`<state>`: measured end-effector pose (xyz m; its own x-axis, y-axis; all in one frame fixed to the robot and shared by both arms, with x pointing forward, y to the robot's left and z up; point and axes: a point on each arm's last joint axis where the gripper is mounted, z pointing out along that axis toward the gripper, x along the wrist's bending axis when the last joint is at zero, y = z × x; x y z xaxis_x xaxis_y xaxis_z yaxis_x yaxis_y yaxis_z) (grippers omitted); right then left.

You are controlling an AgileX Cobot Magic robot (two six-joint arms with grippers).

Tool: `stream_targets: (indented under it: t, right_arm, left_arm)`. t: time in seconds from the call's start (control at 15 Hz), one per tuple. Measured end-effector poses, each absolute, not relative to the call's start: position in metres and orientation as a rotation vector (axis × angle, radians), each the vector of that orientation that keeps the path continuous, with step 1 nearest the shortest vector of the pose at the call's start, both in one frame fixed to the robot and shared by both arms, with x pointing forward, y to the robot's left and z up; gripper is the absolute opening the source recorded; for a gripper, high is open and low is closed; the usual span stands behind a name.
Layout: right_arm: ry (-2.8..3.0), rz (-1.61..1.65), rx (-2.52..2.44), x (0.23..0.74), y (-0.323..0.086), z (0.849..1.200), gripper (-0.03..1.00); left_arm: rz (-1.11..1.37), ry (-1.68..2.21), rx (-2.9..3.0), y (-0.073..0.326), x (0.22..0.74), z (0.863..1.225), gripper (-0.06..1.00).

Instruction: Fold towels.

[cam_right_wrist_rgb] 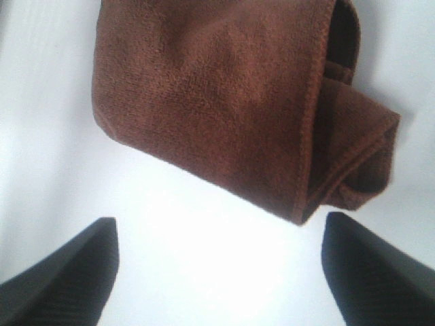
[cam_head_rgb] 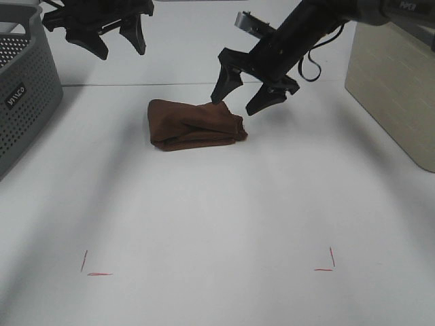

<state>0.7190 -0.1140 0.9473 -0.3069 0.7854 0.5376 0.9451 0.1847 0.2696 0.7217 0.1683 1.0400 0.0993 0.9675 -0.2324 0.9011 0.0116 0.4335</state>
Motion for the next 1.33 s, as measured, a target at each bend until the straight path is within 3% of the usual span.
stream_targets:
  t: [0.47, 0.73, 1.2, 1.33]
  right_arm:
    - [-2.355, -0.782, -1.783, 0.694, -0.137, 1.042, 0.77]
    - [-2.428, -0.790, -1.850, 0.660, -0.154, 1.089, 0.77]
    - [-2.521, -0.672, -1.891, 0.548, -0.195, 1.125, 0.77]
    - [-2.561, -0.642, -1.905, 0.481, -0.217, 1.128, 0.77]
  left_arm:
    - [0.329, 1.786, 1.933, 0.185, 0.683, 1.117, 0.65]
    - [0.420, 1.776, 1.938, 0.202, 0.634, 1.156, 0.65]
    - [0.431, 1.822, 1.996, 0.240, 0.495, 1.164, 0.65]
    - [0.476, 1.778, 1.947, 0.259, 0.420, 1.167, 0.65]
